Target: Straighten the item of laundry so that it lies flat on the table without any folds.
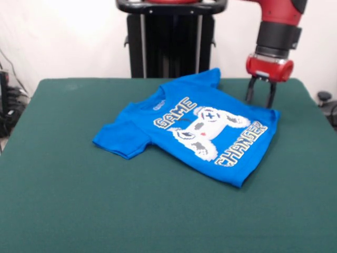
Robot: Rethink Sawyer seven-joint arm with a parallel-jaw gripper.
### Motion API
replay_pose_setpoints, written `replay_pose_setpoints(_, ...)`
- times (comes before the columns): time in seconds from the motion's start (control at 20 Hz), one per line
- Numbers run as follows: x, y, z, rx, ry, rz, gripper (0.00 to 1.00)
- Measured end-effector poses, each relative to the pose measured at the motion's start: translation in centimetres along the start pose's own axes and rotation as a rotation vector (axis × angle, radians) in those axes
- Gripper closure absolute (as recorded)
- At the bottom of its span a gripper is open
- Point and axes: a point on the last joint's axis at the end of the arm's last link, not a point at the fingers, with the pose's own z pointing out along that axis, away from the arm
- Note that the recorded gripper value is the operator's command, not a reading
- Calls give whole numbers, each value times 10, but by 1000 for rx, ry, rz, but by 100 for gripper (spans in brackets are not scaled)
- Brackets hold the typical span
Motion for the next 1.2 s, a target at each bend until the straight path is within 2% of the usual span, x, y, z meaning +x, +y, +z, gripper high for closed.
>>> replay_pose_setpoints(0.45,23,-13,20,39,57,-4,0)
replay_pose_setpoints(1.2,23,-12,20,38,56,-1,0)
